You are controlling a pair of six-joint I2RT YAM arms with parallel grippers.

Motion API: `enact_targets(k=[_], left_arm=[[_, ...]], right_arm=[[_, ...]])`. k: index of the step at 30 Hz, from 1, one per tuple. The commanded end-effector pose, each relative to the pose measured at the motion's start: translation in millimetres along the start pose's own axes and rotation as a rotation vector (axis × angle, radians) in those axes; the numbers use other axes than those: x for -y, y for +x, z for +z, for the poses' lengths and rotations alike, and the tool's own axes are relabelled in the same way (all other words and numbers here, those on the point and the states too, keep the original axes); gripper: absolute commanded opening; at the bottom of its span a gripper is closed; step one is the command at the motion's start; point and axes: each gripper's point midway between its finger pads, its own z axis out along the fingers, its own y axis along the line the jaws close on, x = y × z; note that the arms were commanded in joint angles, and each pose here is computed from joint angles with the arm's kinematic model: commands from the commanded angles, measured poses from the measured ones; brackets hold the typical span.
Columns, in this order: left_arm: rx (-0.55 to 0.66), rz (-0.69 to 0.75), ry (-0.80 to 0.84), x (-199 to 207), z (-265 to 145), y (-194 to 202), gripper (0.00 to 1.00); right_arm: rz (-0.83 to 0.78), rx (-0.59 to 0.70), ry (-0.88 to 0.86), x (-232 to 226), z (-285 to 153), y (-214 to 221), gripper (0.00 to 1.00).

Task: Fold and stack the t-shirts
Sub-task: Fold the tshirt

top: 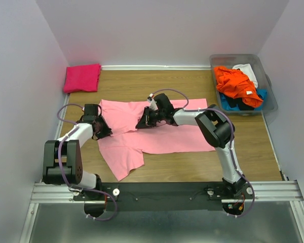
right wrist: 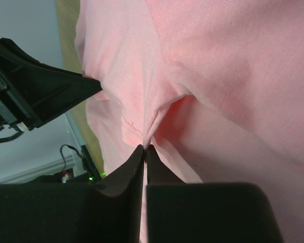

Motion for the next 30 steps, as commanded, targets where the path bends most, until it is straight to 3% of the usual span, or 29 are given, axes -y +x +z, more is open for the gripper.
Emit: enact_targets(k=[1, 5, 8, 11, 15, 22, 26, 30], left_arm=[[0.024, -0.028, -0.021, -3, -9, -3, 0.37], [0.083, -0.047, -0.036, -3, -22, -13, 0.66], [0.158, -0.061, -0.054, -1, -36, -31, 0.73], [0.286, -0.069, -0.081, 4, -55, -66, 0.74], [0.391, -0.065, -0.034, 27, -60, -109, 0.67], [0.363, -0.039, -0.003, 53, -14, -151, 0.54], [0.322, -0.040, -0.015, 59, 20, -162, 0.40], [0.320, -0.044, -0.031, 62, 44, -177, 0.36]], right_arm=[[-0.021, -0.005, 0.054, 14, -1, 3, 0.17], [-0.087, 0.026, 0.103, 9, -12, -8, 0.33], [-0.150, 0.090, 0.138, 1, -32, -27, 0.37], [-0.209, 0.182, 0.211, 7, -64, -53, 0.43], [-0.198, 0.243, 0.352, 46, -109, -73, 0.46], [-0.102, 0.415, 0.537, 118, -197, -126, 0.41], [-0.065, 0.455, 0.606, 147, -221, -139, 0.38], [-0.006, 0.476, 0.710, 185, -233, -142, 0.38]])
